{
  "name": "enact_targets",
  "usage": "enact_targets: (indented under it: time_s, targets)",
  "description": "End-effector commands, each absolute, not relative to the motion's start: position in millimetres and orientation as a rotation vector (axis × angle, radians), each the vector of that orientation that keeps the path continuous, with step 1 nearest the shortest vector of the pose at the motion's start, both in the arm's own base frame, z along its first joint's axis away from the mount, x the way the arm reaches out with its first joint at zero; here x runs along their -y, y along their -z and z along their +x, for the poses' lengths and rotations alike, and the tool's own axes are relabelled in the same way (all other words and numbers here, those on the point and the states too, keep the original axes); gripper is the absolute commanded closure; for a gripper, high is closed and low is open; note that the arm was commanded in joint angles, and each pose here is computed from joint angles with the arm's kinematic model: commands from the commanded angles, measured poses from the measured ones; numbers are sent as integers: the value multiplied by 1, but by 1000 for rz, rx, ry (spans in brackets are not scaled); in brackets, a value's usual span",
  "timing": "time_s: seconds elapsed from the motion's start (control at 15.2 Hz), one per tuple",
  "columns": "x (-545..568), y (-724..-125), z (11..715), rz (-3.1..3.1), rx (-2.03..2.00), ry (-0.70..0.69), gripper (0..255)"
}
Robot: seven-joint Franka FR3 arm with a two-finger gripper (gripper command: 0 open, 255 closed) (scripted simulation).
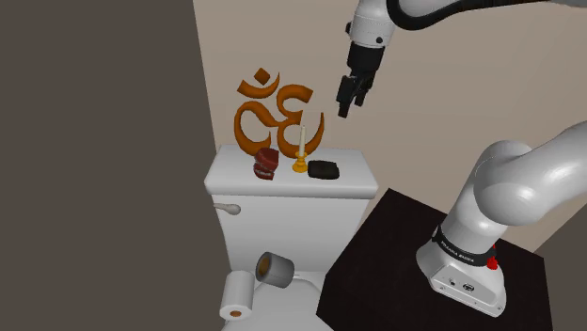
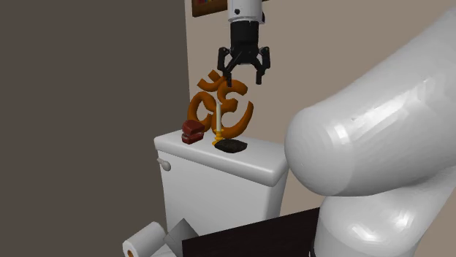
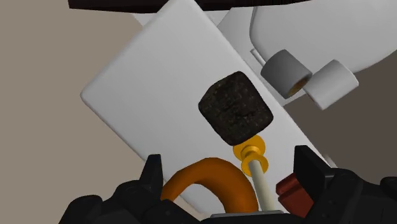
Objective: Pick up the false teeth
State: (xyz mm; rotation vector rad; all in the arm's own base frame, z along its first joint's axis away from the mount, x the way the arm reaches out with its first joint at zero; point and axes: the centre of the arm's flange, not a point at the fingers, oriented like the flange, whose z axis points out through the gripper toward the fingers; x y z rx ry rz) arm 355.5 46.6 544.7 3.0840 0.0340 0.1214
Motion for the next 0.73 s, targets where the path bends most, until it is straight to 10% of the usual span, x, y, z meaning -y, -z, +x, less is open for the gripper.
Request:
enact_targets:
  time_s: [0.0, 0.66]
  targets:
    - [-64, -530, 368, 3088, 18, -116, 0]
    - [-142, -458, 448, 3092, 257, -81, 0]
